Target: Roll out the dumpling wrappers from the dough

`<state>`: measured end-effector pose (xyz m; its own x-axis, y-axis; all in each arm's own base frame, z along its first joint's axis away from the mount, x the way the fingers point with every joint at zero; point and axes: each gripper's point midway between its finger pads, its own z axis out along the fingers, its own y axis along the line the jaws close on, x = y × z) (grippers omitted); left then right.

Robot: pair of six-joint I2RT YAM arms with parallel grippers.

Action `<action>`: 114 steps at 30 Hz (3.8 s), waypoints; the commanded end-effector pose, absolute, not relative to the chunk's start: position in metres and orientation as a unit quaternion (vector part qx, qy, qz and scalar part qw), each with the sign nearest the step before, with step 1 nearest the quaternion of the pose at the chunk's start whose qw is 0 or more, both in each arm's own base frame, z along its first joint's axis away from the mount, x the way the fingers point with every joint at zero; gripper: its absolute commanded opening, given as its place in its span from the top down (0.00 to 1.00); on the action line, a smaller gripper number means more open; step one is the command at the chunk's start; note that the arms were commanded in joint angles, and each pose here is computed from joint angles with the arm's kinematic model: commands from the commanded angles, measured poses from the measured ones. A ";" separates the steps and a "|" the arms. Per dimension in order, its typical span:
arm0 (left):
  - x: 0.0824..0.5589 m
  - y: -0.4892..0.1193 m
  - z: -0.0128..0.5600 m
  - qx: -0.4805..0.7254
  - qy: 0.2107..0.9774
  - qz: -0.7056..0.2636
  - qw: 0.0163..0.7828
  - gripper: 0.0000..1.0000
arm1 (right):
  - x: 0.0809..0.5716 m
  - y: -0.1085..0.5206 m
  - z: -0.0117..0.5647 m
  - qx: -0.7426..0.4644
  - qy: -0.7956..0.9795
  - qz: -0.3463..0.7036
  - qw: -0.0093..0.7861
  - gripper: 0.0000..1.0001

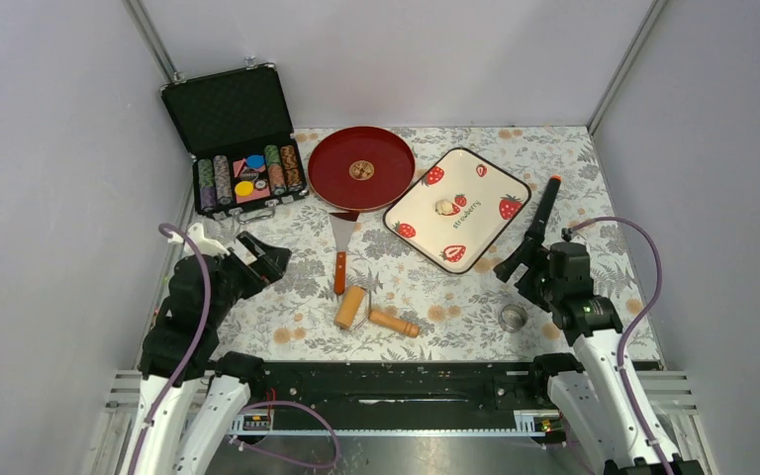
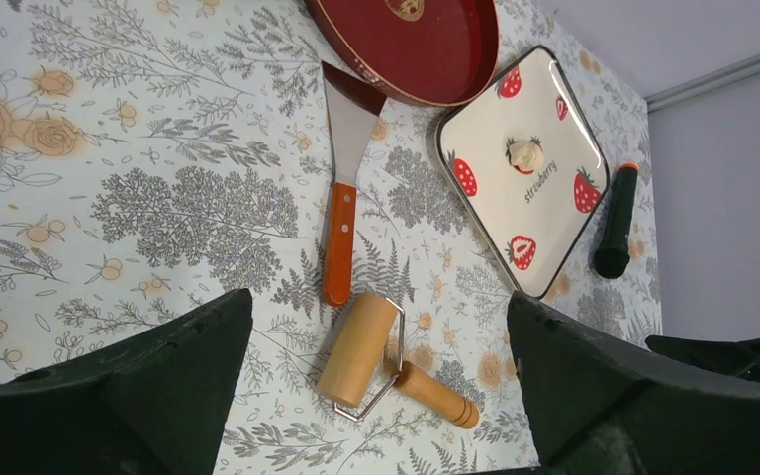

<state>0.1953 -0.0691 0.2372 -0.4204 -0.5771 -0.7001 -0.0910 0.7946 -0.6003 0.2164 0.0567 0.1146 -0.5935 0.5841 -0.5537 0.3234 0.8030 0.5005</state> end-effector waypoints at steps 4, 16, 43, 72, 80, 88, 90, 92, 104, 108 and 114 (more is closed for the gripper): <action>0.202 -0.081 0.223 -0.195 0.833 -0.250 0.453 0.01 | 0.213 0.069 0.113 0.252 0.883 0.203 0.339 0.02; 0.223 -0.122 0.167 -0.195 0.877 -0.300 0.322 0.01 | 0.208 0.080 0.101 0.248 0.891 0.224 0.308 0.01; 0.280 -0.303 0.149 -0.212 0.844 -0.446 0.210 0.08 | 0.213 0.061 0.098 0.222 0.858 0.202 0.418 0.01; 0.331 -0.378 0.033 -0.325 0.841 -0.409 0.141 0.58 | 0.217 0.066 0.087 0.213 0.867 0.206 0.401 0.01; 0.336 -0.376 0.017 -0.349 0.840 -0.392 0.137 0.65 | 0.218 0.066 0.086 0.212 0.868 0.205 0.399 0.01; 0.338 -0.369 0.006 -0.355 0.846 -0.378 0.126 0.86 | 0.218 0.068 0.086 0.210 0.870 0.207 0.396 0.01; 0.338 -0.363 0.006 -0.358 0.847 -0.373 0.127 0.94 | 0.219 0.068 0.088 0.209 0.869 0.208 0.397 0.01; 0.335 -0.358 0.005 -0.361 0.846 -0.371 0.125 1.00 | 0.219 0.069 0.091 0.206 0.869 0.210 0.399 0.01; 0.309 -0.338 0.021 -0.358 0.845 -0.377 0.122 1.00 | 0.218 0.066 0.138 0.185 0.858 0.208 0.431 0.01; 0.298 -0.330 0.024 -0.358 0.846 -0.376 0.123 1.00 | 0.220 0.065 0.162 0.183 0.855 0.207 0.439 0.01; 0.276 -0.324 0.015 -0.347 0.855 -0.370 0.108 1.00 | 0.218 0.068 0.177 0.181 0.862 0.210 0.424 0.01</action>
